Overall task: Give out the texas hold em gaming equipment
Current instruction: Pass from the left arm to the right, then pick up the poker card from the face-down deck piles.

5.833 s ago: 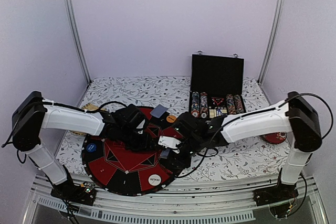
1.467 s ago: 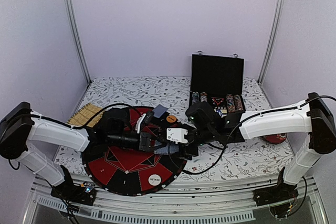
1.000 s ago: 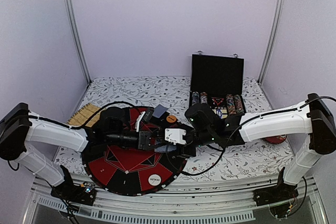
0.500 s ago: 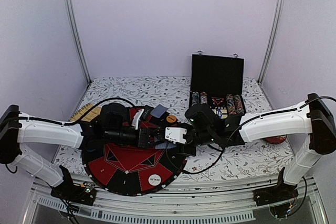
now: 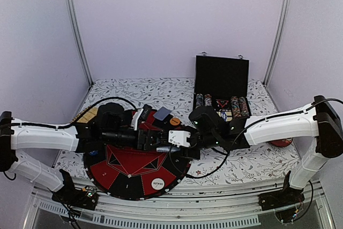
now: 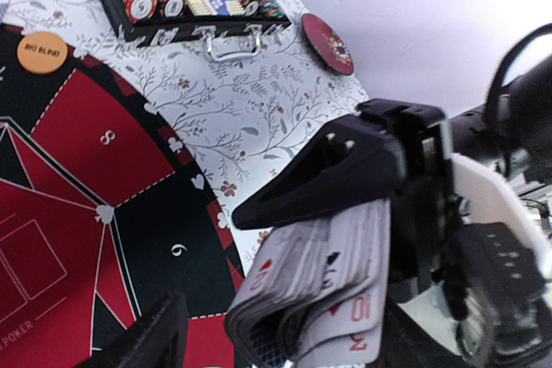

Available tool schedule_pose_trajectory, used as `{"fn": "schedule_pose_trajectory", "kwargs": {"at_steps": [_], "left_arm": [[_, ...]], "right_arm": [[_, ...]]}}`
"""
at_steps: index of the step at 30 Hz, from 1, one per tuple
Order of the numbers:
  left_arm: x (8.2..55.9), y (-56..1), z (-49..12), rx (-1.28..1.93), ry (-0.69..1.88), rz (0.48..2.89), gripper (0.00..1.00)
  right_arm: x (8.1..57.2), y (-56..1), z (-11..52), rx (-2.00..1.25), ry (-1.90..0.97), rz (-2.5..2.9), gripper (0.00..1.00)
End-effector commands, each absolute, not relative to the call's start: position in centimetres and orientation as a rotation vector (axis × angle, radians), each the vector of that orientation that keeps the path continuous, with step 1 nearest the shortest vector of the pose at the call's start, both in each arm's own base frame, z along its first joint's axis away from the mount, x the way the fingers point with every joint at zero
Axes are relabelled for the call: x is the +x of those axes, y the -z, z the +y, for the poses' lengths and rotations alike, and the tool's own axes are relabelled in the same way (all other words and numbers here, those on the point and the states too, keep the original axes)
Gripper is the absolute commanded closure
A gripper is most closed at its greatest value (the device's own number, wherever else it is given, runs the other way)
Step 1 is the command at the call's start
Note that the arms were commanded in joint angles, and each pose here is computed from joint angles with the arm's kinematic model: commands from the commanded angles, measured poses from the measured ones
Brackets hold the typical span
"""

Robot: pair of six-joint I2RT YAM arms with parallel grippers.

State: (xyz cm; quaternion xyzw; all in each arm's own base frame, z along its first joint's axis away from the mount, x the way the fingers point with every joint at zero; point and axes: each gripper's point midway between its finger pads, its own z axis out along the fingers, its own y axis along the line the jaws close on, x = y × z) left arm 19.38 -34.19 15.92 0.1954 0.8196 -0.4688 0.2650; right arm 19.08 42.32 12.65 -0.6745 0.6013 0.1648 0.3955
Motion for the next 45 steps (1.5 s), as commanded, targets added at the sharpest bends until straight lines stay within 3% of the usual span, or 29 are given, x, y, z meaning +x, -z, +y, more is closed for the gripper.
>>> {"fn": "schedule_pose_trajectory", "kwargs": {"at_steps": [1, 5, 8, 10, 15, 18, 23, 27, 40, 45], "left_arm": [[19.0, -18.0, -34.0, 0.571, 1.279, 2.133, 0.27], [19.0, -17.7, -32.9, 0.557, 1.215, 2.154, 0.31], [19.2, -17.5, -32.4, 0.563, 1.175, 2.159, 0.53], [19.0, -17.5, -32.6, 0.583, 1.176, 2.154, 0.61], [18.8, -17.6, -33.5, 0.631, 1.195, 2.143, 0.65], [18.7, -17.6, -33.8, 0.643, 1.206, 2.142, 0.77], [18.3, -18.2, -33.8, 0.655, 1.235, 2.119, 0.85], [18.0, -18.6, -33.8, 0.666, 1.251, 2.102, 1.0], [17.0, -20.7, -29.8, 0.467, 1.303, 2.056, 1.0], [17.0, -16.1, -24.5, 0.071, 1.217, 2.361, 1.0]], "right_arm": [[19.1, -13.8, 42.5, -1.675, -0.485, 1.52, 0.51], [19.0, -13.7, 42.4, -1.682, -0.518, 1.538, 0.51], [18.9, -13.7, 42.6, -1.688, -0.529, 1.541, 0.51], [18.9, -13.6, 42.6, -1.69, -0.53, 1.542, 0.51], [18.9, -13.7, 42.6, -1.688, -0.526, 1.543, 0.52], [19.0, -13.7, 42.6, -1.686, -0.523, 1.541, 0.52], [19.1, -13.6, 42.5, -1.687, -0.517, 1.547, 0.52], [19.2, -13.7, 42.5, -1.683, -0.518, 1.545, 0.52], [21.2, -13.0, 40.5, -1.637, -0.483, 1.593, 0.54], [22.8, -12.7, 39.5, -1.603, -0.429, 1.637, 0.54]]}}
